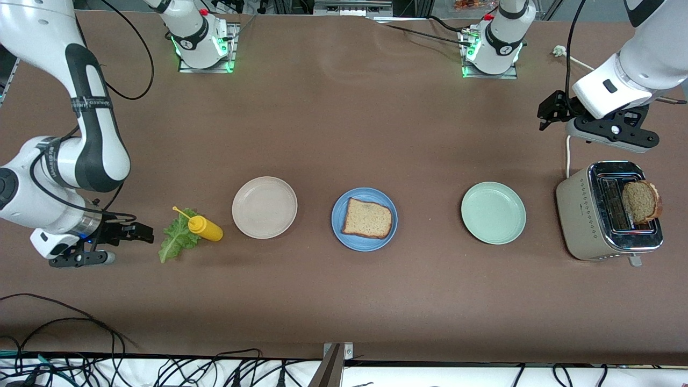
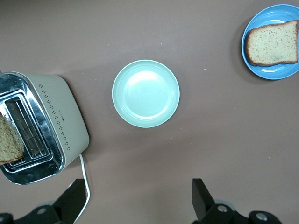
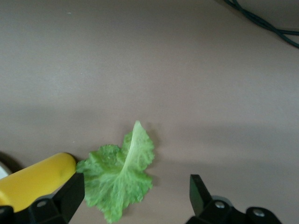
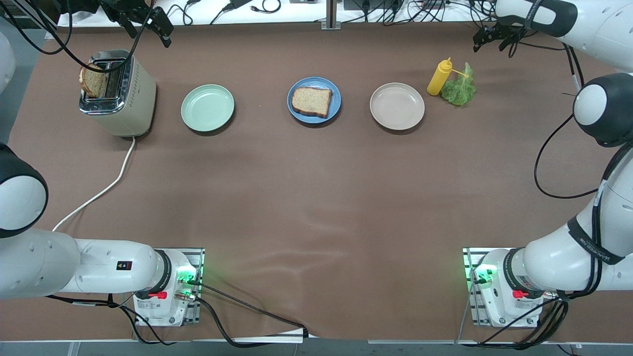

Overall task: Make sandwich in blue plate with both arms
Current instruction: 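Grasp the green lettuce leaf with the right gripper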

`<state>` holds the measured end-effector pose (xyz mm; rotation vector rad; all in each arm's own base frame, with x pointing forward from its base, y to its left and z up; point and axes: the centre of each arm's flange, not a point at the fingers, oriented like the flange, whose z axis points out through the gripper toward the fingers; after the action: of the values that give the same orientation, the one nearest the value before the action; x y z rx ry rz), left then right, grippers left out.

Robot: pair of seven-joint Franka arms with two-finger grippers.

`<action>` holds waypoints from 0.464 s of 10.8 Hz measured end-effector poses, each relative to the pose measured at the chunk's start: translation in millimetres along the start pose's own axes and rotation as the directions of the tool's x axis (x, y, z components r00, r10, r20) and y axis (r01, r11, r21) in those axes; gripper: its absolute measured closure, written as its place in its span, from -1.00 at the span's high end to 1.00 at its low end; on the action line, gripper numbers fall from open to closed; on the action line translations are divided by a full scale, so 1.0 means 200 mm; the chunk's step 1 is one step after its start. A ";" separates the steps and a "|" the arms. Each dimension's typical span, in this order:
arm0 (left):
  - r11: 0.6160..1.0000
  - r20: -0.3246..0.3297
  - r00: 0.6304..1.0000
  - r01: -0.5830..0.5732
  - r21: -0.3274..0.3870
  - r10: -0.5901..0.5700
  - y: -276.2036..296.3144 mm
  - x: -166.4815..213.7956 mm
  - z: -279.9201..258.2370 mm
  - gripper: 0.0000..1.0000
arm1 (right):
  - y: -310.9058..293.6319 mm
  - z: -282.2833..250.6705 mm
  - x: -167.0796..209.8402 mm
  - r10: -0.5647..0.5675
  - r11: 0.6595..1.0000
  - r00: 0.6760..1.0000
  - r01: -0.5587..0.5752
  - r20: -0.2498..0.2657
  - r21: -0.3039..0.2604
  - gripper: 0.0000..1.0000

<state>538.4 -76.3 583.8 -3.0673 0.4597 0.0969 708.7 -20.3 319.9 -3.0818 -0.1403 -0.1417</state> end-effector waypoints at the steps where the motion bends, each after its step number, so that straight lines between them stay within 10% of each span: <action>1: 1.000 0.000 1.000 0.000 0.000 0.000 0.00 0.00 0.00 1.00 | 0.02 0.06 0.00 -0.010 1.000 1.000 0.010 -0.005 0.010 1.00; 5: 1.000 0.002 1.000 0.004 -0.001 -0.004 -0.01 0.00 0.00 1.00 | 0.07 0.30 -0.01 -0.026 0.999 1.000 0.026 -0.005 0.039 1.00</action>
<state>538.9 -74.4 583.1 -3.0684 0.4542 0.1001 713.4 -30.6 258.6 -3.0411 -0.1809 -0.1457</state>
